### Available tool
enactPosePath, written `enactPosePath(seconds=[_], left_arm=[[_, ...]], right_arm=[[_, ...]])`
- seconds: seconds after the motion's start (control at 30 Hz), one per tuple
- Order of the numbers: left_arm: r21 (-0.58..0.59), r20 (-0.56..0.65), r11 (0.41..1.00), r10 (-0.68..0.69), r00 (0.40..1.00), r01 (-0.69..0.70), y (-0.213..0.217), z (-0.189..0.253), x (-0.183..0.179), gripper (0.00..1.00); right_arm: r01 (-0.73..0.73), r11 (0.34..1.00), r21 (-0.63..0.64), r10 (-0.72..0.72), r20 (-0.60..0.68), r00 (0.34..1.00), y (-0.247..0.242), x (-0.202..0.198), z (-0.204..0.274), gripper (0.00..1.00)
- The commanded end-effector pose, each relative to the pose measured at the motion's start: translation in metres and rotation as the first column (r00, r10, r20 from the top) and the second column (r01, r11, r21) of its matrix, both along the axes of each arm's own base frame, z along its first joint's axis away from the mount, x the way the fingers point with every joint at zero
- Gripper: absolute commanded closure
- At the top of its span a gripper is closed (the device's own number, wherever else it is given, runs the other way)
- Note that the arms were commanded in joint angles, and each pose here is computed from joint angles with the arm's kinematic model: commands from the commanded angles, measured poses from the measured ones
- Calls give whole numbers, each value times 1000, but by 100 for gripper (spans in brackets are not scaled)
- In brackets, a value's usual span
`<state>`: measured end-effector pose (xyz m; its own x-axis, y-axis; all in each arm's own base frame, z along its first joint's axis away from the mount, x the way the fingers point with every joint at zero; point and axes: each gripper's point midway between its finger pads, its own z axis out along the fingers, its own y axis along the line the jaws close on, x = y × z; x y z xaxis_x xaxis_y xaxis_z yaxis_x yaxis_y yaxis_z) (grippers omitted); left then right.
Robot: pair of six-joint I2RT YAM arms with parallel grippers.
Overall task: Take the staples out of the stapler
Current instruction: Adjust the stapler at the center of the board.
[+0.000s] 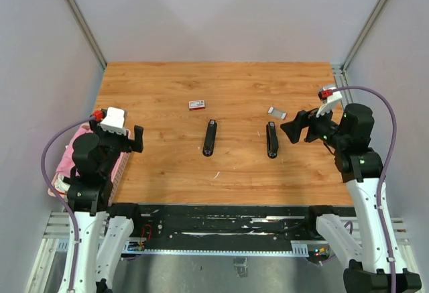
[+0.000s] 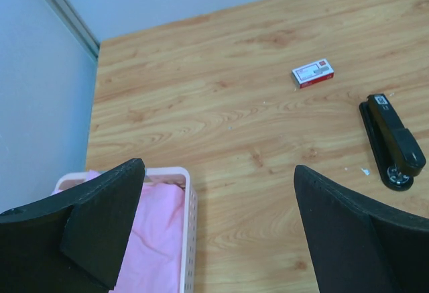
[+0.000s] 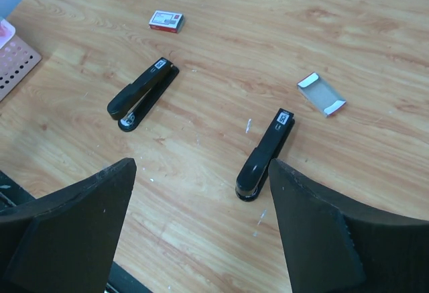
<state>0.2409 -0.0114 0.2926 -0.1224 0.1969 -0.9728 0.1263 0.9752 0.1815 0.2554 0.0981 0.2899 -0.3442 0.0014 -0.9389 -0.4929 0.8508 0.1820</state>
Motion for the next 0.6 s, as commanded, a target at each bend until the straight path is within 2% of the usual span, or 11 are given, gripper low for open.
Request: enactPosePath(seconds=[0.0, 0.17, 0.3, 0.43, 0.57], left_arm=[[8, -28, 1000, 22, 999, -21, 5, -7, 1, 2], [21, -49, 1000, 3, 999, -2, 3, -18, 1, 2], [54, -66, 996, -68, 995, 72, -7, -24, -1, 2], [109, -86, 987, -109, 990, 118, -10, -29, -5, 2], [120, -118, 982, -135, 984, 149, -13, -39, -7, 2]], right_arm=[[-58, 998, 23, 58, -19, 998, 12, -8, -5, 18], [-227, 974, -22, 228, 40, 973, 29, -14, -18, 17], [-279, 960, -6, 279, 26, 960, 43, -9, -21, 18], [-306, 949, -76, 305, -25, 952, 67, 1, -27, 17], [-391, 907, -155, 375, -123, 919, 99, 4, -48, 17]])
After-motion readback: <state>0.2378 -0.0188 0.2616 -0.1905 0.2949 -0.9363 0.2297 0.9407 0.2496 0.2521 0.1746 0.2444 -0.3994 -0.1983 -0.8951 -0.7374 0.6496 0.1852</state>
